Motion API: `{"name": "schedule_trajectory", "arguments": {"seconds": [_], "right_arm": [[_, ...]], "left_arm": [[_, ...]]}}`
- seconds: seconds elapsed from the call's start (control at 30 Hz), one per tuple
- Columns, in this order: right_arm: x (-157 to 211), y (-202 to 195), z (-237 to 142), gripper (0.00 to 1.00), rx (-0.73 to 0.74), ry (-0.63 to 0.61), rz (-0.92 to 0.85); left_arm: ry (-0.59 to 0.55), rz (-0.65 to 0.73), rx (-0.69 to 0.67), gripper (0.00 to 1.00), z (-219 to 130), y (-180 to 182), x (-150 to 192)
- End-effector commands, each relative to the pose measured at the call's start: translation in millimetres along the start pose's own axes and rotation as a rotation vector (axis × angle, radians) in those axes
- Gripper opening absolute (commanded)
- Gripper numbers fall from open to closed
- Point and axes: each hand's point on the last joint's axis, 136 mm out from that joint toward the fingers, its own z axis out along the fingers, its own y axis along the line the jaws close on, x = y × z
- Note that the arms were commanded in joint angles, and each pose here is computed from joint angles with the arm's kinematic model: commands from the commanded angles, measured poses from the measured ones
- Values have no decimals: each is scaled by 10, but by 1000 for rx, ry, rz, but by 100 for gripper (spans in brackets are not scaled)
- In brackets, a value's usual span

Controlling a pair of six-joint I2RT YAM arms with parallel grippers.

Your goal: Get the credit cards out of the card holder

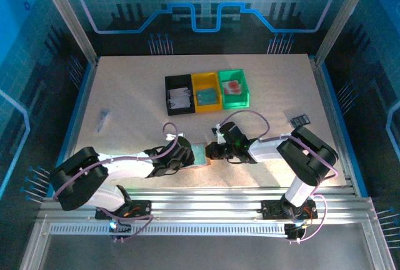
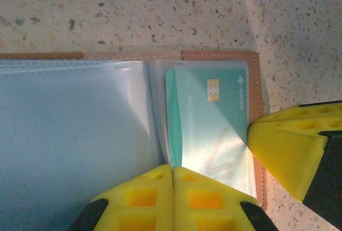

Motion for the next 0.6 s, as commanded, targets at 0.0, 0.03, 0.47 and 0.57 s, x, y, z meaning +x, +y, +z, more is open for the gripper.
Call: {"name": "schedule_trajectory", "arguments": {"seconds": [0.0,0.03,0.47,0.57], "right_arm": [[639,-35,137,0,-5,211,18],[636,-35,136,0,-5,211,18],[634,-248,33,0,73,197,42],[622,-285,17,0,81,193,52]], "left_arm": [[-44,-9,222,1,-71,-566,-153],[-47,-8,225,0,-74,-578,-159],[-124,9,212,0,-284,-465,-262],[-132,13,208,0,-325,-428,-262]]}}
